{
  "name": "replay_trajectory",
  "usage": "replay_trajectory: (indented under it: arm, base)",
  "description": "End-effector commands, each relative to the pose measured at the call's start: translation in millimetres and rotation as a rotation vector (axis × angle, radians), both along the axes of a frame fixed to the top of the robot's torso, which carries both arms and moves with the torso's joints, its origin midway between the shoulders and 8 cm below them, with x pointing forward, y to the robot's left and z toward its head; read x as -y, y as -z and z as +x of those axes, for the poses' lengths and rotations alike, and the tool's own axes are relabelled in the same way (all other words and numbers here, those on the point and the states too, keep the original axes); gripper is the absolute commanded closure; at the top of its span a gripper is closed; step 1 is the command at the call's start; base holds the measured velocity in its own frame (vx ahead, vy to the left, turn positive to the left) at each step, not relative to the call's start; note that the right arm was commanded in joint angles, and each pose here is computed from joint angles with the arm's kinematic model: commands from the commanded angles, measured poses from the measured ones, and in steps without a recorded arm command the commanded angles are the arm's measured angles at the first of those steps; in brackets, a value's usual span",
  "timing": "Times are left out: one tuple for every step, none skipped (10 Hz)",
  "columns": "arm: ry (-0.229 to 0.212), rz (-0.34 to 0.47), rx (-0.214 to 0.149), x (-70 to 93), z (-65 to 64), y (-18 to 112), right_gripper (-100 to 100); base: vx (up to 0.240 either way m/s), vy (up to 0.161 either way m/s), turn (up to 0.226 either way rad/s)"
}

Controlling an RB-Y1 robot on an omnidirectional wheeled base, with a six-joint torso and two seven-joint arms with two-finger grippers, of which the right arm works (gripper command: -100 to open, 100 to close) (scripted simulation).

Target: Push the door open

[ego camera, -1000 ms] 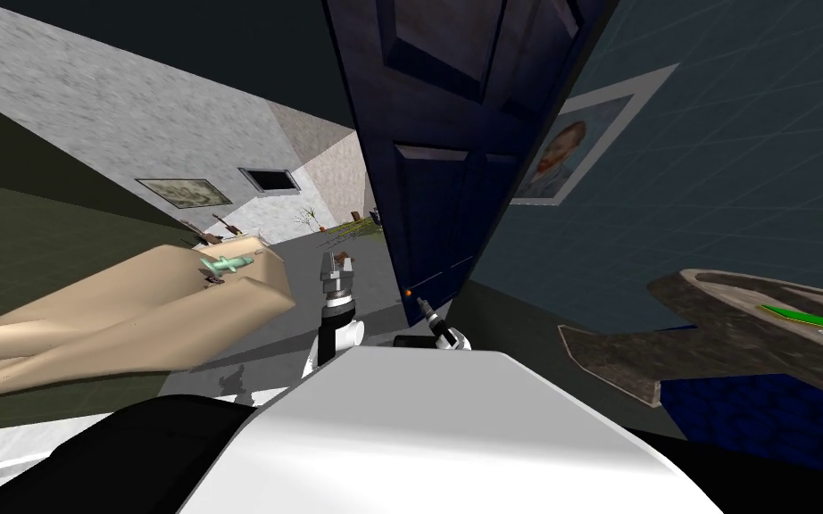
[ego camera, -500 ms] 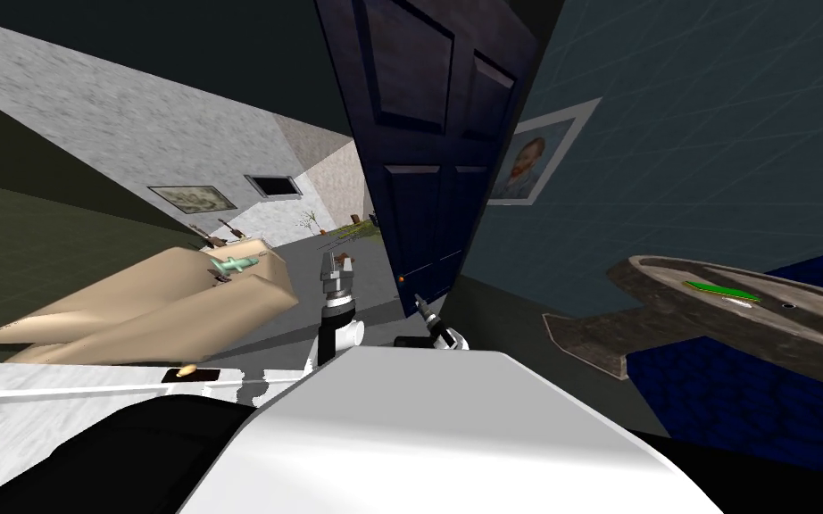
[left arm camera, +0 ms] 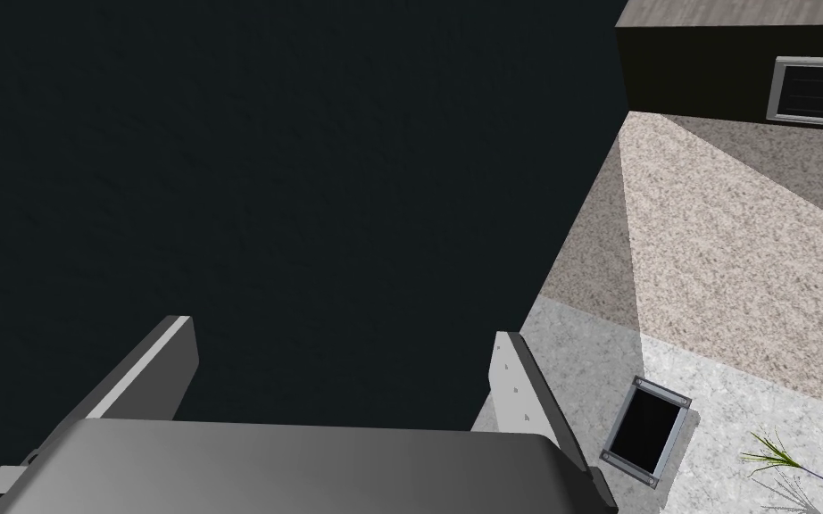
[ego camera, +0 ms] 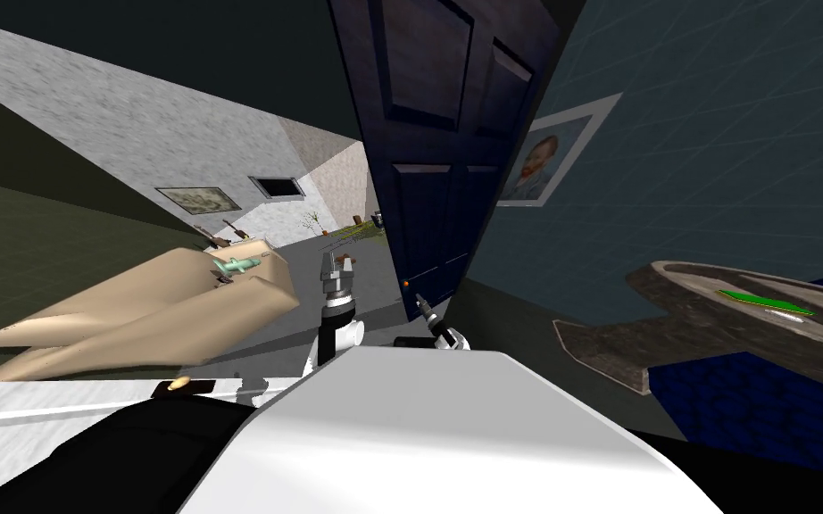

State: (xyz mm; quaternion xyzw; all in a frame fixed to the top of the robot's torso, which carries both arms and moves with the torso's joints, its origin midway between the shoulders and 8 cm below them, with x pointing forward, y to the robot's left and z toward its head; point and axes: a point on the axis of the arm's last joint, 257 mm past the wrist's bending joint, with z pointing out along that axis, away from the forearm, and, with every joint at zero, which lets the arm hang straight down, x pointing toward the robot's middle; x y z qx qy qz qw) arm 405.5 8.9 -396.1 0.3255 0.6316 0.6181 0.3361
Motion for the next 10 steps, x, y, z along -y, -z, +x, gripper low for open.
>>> replay_trajectory:
  arm:
    - [0.005, -0.001, 0.003, 1.9, 1.5, -0.2, -100]
    - [0.008, -0.001, 0.004, 2.4, 2.3, -0.5, -100]
    - [0.011, 0.000, 0.005, 2.3, 3.0, -1.0, -100]
    - [0.014, 0.003, 0.006, 1.7, 3.7, -1.7, -100]
    - [0.016, 0.006, 0.007, 0.7, 4.2, -2.6, -100]
    - [0.018, 0.009, 0.008, -0.6, 4.6, -3.4, -100]
    - [0.020, 0.014, 0.009, -2.6, 5.0, -4.6, -100]
    - [0.019, 0.011, 0.008, -1.0, 4.4, -3.4, -100]
    - [0.019, 0.011, 0.008, -1.0, 4.4, -3.4, 100]
    - [0.019, 0.011, 0.008, -1.0, 4.4, -3.4, 100]
  base:
    - [0.219, 0.164, 0.026]
    - [0.221, 0.139, 0.032]
    - [0.206, 0.119, 0.036]
    - [0.205, 0.102, 0.026]
    - [0.171, 0.094, 0.024]
    - [0.142, 0.107, 0.021]
    - [0.136, 0.141, 0.023]
    - [0.052, 0.059, -0.024]
    - [-0.012, -0.011, 0.017]
    - [-0.019, -0.022, 0.017]
